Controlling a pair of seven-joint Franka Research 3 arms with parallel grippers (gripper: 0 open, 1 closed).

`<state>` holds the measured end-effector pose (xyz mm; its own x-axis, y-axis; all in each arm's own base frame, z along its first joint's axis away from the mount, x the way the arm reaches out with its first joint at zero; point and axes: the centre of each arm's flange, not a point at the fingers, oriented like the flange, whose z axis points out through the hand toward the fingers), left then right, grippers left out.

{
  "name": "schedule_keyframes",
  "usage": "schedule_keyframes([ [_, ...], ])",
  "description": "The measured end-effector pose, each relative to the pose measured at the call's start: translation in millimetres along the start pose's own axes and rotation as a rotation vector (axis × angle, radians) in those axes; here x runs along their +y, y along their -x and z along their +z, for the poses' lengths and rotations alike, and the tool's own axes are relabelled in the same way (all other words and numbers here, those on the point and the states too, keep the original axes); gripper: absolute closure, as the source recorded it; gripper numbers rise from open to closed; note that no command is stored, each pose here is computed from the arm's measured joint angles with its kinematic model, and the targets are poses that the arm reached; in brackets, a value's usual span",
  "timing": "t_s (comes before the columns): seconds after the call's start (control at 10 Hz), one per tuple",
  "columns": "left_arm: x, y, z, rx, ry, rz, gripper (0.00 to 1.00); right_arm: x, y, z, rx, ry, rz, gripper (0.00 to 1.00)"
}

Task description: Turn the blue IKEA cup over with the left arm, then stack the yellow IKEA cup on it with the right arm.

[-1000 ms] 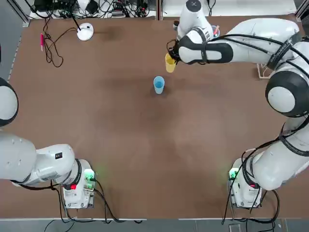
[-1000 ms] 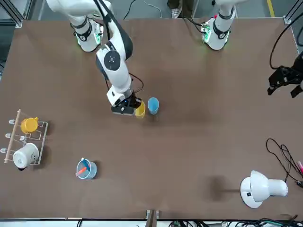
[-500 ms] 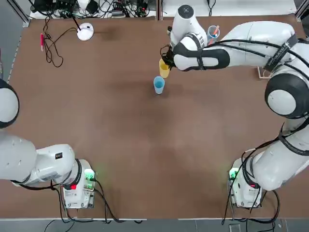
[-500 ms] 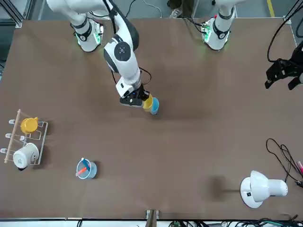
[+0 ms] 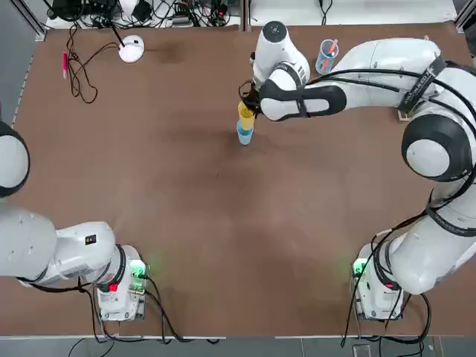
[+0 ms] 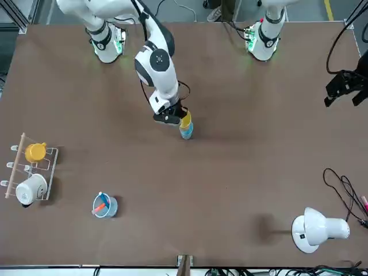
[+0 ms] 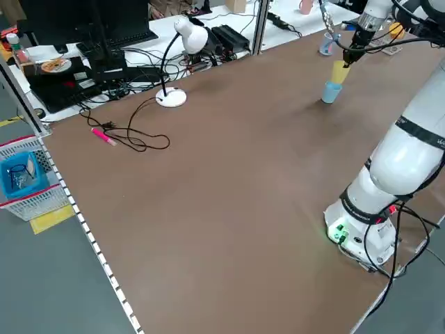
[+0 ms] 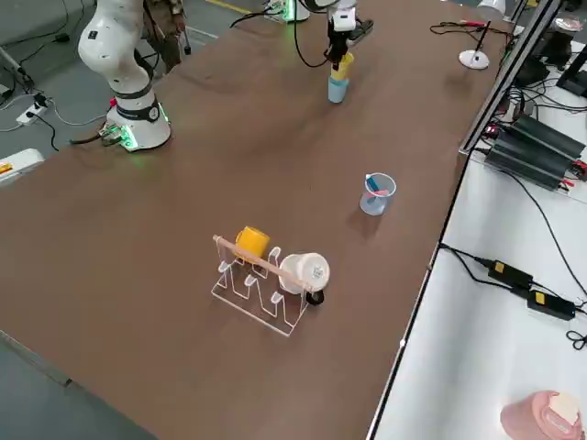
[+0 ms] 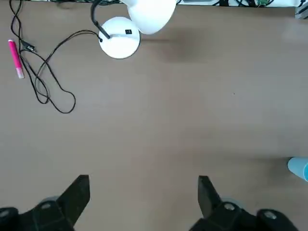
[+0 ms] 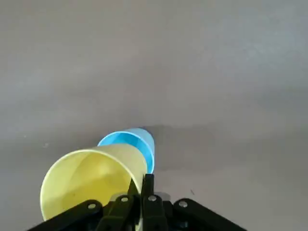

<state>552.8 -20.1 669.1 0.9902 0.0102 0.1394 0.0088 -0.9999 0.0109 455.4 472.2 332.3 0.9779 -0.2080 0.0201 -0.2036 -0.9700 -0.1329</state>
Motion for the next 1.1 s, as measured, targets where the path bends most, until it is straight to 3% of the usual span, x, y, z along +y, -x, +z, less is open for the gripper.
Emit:
schedule_keyframes([
  [0.5, 1, -1, 4, -0.009, 0.000, 0.003, 0.01, 1, 3, 22, 0.001, 0.036, 0.017, 0.95],
  [1.0, -1, -3, 9, -0.019, 0.001, 0.001, 0.01, -6, -4, 21, 0.009, 0.022, 0.026, 0.96],
  [1.1, 1, -3, 9, -0.020, 0.002, 0.006, 0.01, -6, -5, 20, 0.009, 0.022, 0.026, 0.87],
])
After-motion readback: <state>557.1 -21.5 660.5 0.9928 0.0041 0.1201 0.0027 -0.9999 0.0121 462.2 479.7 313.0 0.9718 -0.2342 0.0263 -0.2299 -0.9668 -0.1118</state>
